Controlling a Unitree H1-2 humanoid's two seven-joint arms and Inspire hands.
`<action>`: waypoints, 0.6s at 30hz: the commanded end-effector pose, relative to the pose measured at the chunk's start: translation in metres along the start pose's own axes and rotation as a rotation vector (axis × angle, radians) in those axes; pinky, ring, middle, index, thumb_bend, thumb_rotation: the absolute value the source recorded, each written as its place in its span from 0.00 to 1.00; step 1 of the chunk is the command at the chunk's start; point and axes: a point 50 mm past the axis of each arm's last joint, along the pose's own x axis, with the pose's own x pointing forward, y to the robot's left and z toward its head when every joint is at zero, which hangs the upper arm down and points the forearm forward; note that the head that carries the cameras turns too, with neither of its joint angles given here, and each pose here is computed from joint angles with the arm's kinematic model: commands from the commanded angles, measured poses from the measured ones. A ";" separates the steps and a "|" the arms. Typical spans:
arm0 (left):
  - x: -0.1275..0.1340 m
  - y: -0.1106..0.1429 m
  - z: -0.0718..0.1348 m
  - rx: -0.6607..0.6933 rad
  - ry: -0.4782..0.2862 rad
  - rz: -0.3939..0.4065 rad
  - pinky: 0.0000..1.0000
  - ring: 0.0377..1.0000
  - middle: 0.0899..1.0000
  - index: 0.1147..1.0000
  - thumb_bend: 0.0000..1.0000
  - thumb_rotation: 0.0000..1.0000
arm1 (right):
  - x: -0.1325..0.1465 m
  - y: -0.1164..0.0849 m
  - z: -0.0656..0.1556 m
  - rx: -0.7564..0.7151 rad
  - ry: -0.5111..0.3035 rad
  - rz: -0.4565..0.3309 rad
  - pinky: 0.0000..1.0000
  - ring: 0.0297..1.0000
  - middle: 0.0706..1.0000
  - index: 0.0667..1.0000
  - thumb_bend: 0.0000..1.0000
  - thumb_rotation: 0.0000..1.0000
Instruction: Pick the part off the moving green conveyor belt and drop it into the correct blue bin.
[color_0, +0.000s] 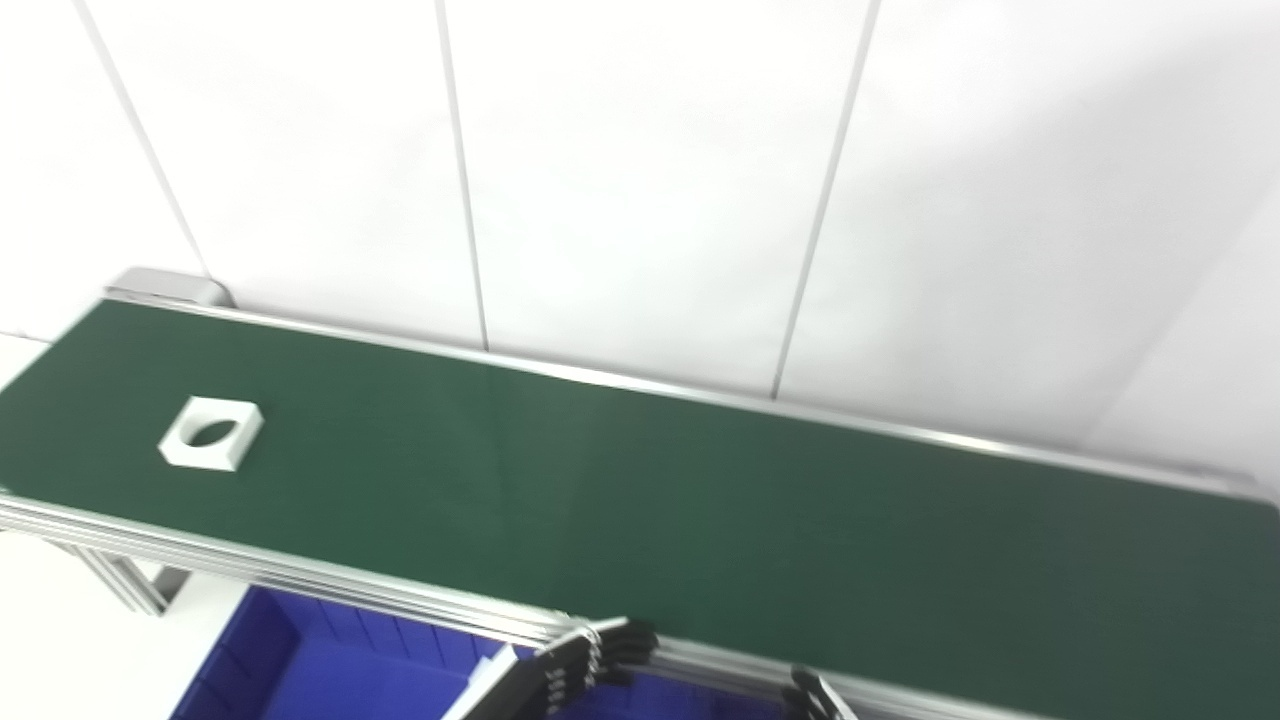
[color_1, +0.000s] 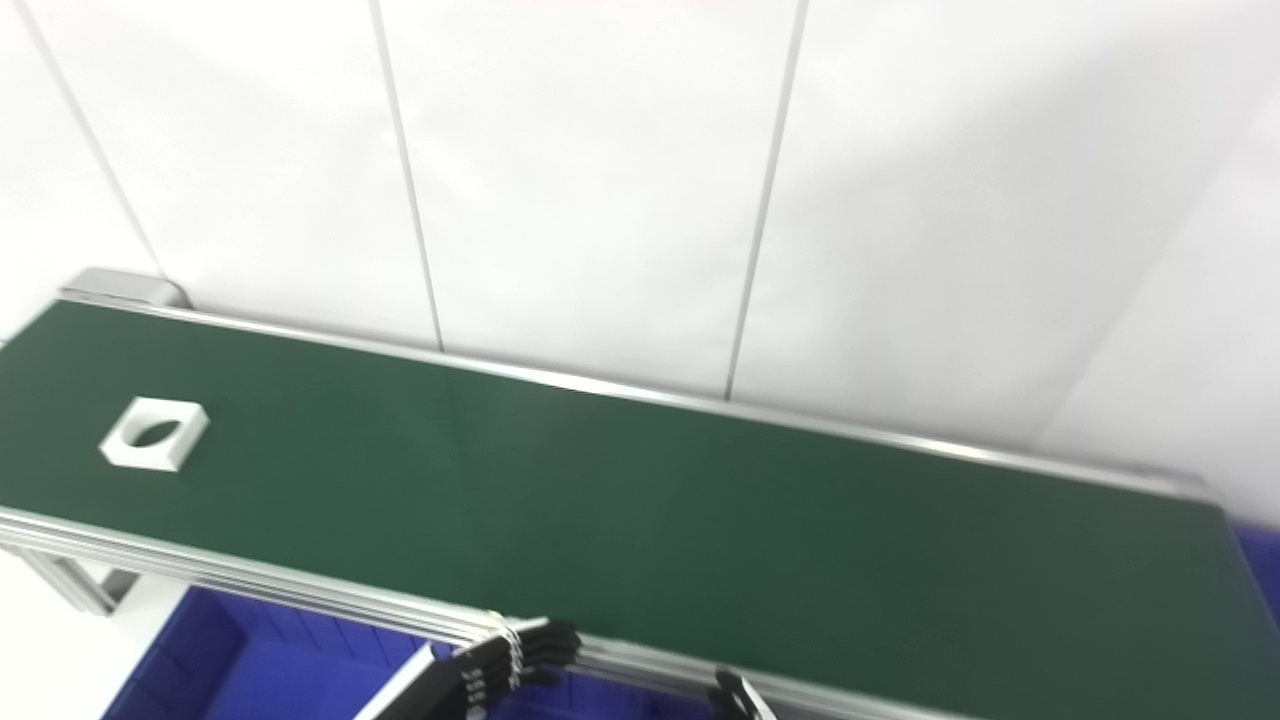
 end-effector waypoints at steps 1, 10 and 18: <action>0.006 -0.001 0.010 0.032 -0.057 0.005 0.78 0.82 0.82 0.81 1.00 0.33 | 0.005 -0.005 0.006 -0.006 -0.079 -0.024 0.75 0.83 0.85 0.90 0.75 0.67; 0.010 -0.002 0.012 0.059 -0.055 0.001 0.75 0.80 0.81 0.79 1.00 0.35 | 0.005 -0.010 -0.001 -0.006 -0.061 -0.024 0.76 0.84 0.86 0.91 0.75 0.67; 0.014 0.001 0.025 0.087 -0.078 0.020 0.75 0.79 0.80 0.78 1.00 0.34 | 0.006 -0.014 0.000 0.000 -0.066 -0.034 0.76 0.84 0.85 0.92 0.75 0.65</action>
